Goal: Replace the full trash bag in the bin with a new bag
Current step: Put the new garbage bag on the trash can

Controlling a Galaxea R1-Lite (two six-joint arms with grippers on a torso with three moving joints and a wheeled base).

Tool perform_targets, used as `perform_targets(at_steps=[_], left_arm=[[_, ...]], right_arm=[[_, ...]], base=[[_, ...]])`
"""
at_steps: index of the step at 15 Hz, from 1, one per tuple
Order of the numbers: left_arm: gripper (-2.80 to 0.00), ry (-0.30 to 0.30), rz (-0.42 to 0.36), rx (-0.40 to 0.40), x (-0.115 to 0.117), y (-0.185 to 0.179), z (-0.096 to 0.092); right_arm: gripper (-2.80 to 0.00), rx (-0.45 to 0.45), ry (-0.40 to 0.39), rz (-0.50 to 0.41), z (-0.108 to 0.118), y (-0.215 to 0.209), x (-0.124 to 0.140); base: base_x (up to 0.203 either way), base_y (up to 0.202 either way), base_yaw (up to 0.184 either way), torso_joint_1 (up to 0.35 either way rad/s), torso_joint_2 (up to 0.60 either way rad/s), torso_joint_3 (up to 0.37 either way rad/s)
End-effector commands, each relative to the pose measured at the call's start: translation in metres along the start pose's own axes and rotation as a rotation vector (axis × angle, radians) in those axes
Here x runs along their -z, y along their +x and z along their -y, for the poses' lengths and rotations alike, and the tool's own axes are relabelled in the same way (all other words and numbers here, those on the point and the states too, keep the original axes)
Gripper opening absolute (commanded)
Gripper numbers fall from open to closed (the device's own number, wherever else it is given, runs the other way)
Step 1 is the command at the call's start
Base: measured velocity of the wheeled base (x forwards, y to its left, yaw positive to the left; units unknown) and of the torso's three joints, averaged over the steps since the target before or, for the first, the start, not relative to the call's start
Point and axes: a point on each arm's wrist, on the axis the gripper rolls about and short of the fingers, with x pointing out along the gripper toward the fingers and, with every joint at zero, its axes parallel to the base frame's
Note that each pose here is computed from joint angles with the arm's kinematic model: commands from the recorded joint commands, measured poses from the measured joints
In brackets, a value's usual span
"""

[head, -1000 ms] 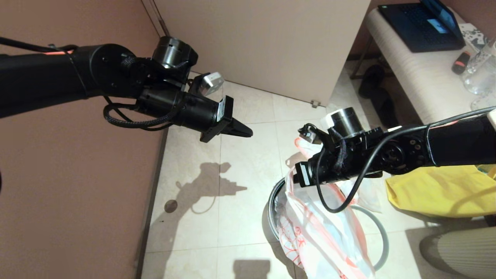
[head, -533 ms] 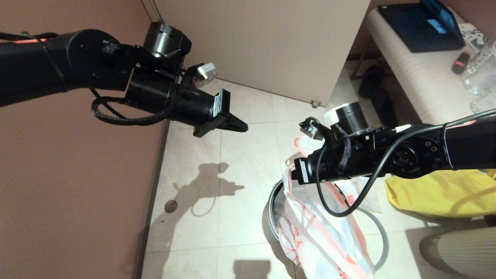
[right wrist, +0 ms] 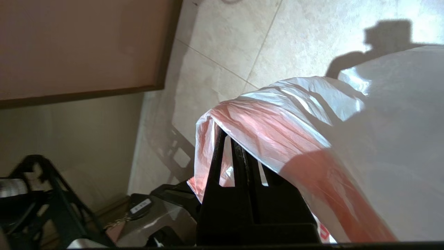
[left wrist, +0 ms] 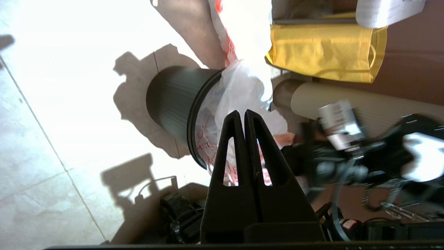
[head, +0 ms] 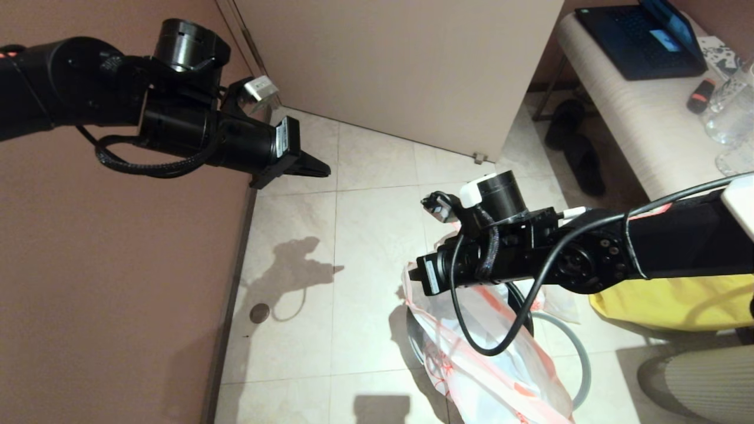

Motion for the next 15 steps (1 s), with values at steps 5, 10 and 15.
perform_targets(at_steps=[5, 10, 15], left_arm=[[-2.80, -0.016, 0.049, 0.058, -0.011, -0.032, -0.022], [-2.80, -0.010, 0.040, 0.103, -0.009, -0.039, -0.015], [-2.80, 0.012, 0.043, 0.119, -0.006, -0.060, -0.005]], right_arm=[[-2.80, 0.103, -0.102, -0.125, -0.026, 0.098, 0.013], [-2.80, 0.179, -0.105, -0.175, -0.045, 0.059, -0.001], [-2.80, 0.244, -0.099, -0.275, -0.051, -0.003, 0.016]], base=[[0.000, 0.000, 0.000, 0.000, 0.00, 0.000], [0.000, 0.000, 0.000, 0.000, 0.00, 0.000], [0.000, 0.000, 0.000, 0.000, 0.00, 0.000]])
